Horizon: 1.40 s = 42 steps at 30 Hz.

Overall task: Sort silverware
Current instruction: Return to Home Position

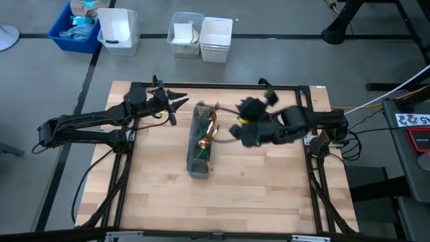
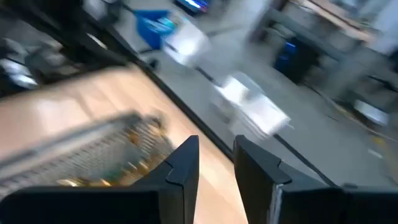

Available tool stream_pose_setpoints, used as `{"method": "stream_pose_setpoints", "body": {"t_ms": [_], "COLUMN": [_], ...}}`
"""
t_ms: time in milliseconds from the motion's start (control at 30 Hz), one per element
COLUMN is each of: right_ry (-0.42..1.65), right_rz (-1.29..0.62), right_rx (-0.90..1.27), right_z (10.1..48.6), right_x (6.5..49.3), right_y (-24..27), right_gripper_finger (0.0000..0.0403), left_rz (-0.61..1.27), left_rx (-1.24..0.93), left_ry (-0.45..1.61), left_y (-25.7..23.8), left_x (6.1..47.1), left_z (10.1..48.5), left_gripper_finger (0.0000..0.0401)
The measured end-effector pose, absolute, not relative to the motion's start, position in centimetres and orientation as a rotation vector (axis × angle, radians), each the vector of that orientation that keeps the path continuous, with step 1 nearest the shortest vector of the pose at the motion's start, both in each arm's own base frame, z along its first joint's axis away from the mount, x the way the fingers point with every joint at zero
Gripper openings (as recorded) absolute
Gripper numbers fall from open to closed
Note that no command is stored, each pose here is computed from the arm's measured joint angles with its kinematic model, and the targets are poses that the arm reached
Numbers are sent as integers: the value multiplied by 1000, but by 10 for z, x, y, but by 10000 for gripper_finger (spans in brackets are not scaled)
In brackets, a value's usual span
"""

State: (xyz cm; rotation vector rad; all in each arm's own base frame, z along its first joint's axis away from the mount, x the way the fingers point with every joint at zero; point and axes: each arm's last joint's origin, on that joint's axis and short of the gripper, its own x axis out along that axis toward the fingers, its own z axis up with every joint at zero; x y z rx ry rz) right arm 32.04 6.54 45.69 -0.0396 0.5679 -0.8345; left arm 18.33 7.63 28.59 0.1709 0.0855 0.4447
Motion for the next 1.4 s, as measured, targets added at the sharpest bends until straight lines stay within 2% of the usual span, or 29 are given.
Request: {"method": "stream_pose_setpoints", "body": {"t_ms": [100, 367, 533, 633, 700, 767, 900, 967, 1033, 1133, 1267, 1400], "right_ry": [563, 688, 677, 667, 676, 692, 651, 553, 503, 500, 575, 539], "right_rz": [-913, -936, -1090, -1110, -1055, -915, -418, -180, -60, -42, -145, -168], "right_rx": [-12, -147, -39, 81, 172, 222, 195, 137, 77, 10, -41, -76], "right_z": [443, 382, 332, 305, 289, 275, 255, 254, 251, 252, 256, 272], "right_x": [312, 285, 261, 256, 261, 272, 300, 311, 312, 310, 296, 282], "right_y": [75, 87, 63, 49, 42, 38, 39, 40, 41, 38, 29, 20], "right_gripper_finger": [99, 99, 99, 99, 99, 99, 99, 99, 99, 99, 99, 99], "left_rz": [446, 436, 380, 321, 293, 271, 256, 249, 248, 247, 248, 245], "left_rx": [152, 50, -5, -23, -41, -65, -79, -83, -82, -70, -47, -14], "left_ry": [88, 133, 85, 37, 48, 109, 163, 166, 169, 194, 189, 176], "left_y": [70, 41, 25, 20, 20, 21, 23, 23, 23, 24, 24, 25], "left_x": [168, 97, 65, 58, 62, 67, 76, 78, 79, 80, 81, 84], "left_z": [292, 292, 264, 245, 236, 224, 207, 202, 197, 190, 184, 177], "left_gripper_finger": [84, 84, 84, 84, 84, 84, 84, 84, 84, 84, 84, 84]}}
